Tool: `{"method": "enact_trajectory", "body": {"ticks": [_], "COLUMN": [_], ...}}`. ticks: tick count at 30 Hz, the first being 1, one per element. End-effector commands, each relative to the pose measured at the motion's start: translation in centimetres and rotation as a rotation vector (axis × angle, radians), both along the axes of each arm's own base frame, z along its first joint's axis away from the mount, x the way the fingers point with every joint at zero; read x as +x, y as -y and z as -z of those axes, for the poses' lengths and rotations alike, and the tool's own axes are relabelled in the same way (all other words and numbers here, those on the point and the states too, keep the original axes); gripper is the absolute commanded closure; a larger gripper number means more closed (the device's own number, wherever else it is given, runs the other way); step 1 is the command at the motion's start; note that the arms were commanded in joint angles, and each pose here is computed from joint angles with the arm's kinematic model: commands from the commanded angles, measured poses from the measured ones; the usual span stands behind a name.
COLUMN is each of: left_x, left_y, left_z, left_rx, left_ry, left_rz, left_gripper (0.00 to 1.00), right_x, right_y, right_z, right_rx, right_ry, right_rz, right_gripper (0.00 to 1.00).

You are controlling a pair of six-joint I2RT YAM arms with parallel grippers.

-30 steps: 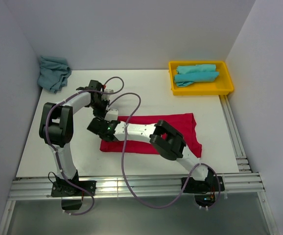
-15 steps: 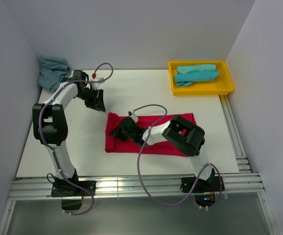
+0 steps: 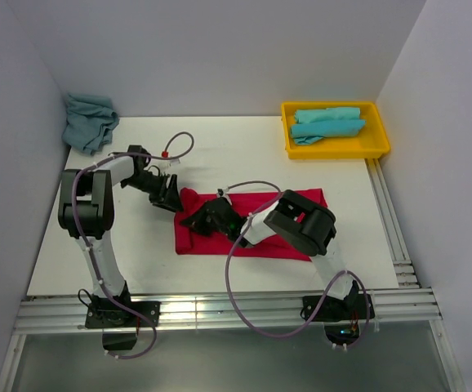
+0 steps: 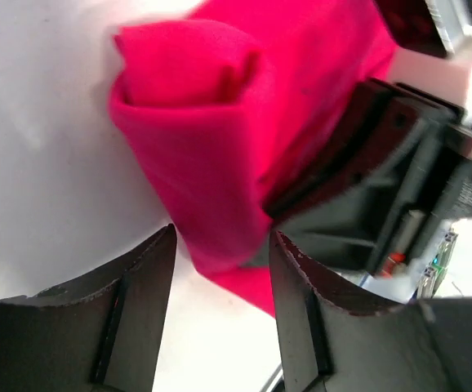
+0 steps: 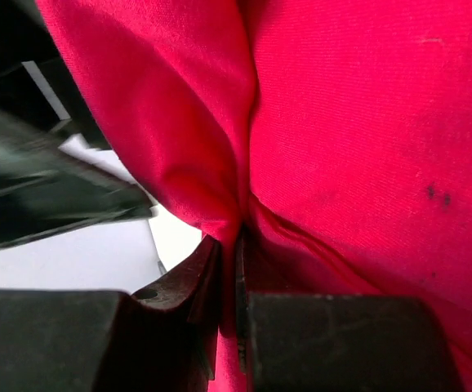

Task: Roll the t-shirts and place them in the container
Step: Roll the tshirt

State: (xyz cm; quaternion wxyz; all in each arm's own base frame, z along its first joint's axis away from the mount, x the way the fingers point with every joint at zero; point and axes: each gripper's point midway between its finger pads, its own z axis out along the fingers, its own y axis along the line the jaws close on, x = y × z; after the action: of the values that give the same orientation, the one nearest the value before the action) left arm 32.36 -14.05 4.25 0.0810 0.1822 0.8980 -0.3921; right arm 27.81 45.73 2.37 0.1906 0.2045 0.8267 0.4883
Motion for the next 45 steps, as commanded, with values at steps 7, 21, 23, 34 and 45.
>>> {"method": "enact_trajectory", "body": {"ticks": [7,21,23,34,45], "left_x": [3.8,5.4,5.5,5.4,5.3], "left_y": [1.3,0.2,0.0,-0.1,0.1], "left_z": [1.0,2.3,2.3,1.9,1.8], "left_rx": [-0.023,0.402,0.425,0.489,0.508], "left_ry": [0.055,0.155,0.165,0.183,0.183], "left_rz": [-0.112,-0.153,-0.155,-0.15,-0.148], "left_gripper": [0.49,1.0,1.0,1.0,1.0], "right_x": [-1.1,-0.8,-0.8,-1.9,-2.4], "right_y": [1.0,4.5,5.1,5.0,0.7], "right_z": [1.5,1.1,0.4,-6.3,-3.4], "right_rx": [0.005,-0.47,-0.545,-0.84,-0.943], "right_ry": [-0.043,0.015,0.023,0.157,0.152], "right_rz": [-0.008,0.063,0.08,0.126,0.0], "right_gripper": [1.0,0.55,0.52,0.5,0.46]}}
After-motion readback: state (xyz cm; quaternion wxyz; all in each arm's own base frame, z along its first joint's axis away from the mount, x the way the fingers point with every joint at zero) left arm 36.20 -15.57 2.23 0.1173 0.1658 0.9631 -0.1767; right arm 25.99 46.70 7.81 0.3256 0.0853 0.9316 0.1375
